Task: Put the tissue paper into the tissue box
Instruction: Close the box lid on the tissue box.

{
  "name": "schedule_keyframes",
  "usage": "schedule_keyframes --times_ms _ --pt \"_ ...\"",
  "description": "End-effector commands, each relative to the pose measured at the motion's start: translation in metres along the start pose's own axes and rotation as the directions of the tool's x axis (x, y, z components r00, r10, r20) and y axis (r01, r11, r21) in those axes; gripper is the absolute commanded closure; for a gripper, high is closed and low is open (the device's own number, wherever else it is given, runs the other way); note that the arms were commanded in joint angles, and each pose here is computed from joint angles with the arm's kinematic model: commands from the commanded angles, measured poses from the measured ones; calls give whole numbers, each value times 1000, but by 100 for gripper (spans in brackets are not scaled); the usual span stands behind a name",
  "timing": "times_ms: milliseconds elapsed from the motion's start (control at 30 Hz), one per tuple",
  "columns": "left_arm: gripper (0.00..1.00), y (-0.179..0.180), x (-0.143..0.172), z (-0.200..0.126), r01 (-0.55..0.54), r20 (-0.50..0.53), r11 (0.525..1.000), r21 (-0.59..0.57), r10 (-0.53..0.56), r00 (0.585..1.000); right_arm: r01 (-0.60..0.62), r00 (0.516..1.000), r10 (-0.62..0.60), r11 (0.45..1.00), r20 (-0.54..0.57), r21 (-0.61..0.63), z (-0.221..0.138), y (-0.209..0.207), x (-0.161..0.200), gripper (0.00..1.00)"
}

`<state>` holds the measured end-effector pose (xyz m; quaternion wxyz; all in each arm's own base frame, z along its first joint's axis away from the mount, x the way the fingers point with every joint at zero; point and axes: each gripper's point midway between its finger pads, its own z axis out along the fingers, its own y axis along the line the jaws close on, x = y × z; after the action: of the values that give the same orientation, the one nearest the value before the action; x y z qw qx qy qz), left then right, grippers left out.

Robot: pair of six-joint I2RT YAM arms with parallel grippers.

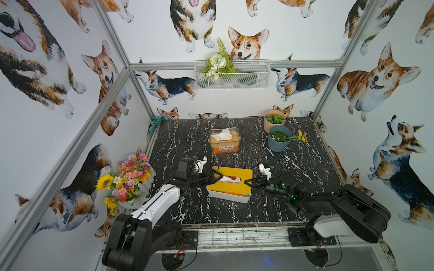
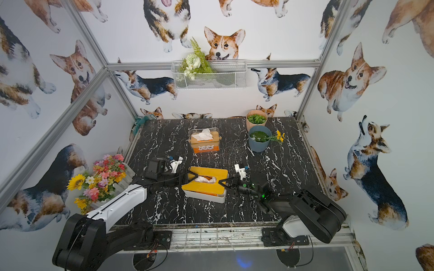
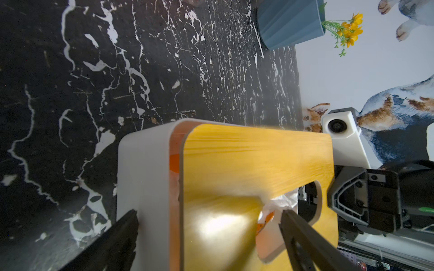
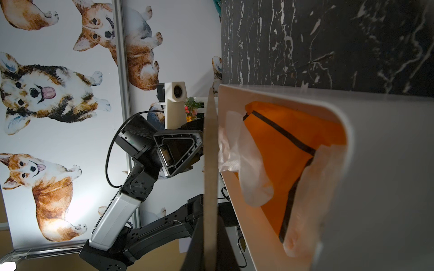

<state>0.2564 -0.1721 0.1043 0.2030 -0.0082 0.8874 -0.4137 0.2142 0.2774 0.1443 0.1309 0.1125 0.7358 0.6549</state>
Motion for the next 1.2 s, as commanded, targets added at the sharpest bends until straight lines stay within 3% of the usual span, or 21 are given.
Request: schedule_keyframes --times_ms 0,833,1167 --pt "2 -3 0 1 -11 -2 1000 20 11 1000 39 999 -38 999 6 -33 -1 7 0 100" --pt "3 -4 3 3 -9 -1 1000 29 9 1000 48 998 -47 999 28 -24 0 3 -6 100" --pt "9 -5 3 5 -14 -7 999 35 14 1000 49 999 -49 997 1 -58 5 9 -3 100"
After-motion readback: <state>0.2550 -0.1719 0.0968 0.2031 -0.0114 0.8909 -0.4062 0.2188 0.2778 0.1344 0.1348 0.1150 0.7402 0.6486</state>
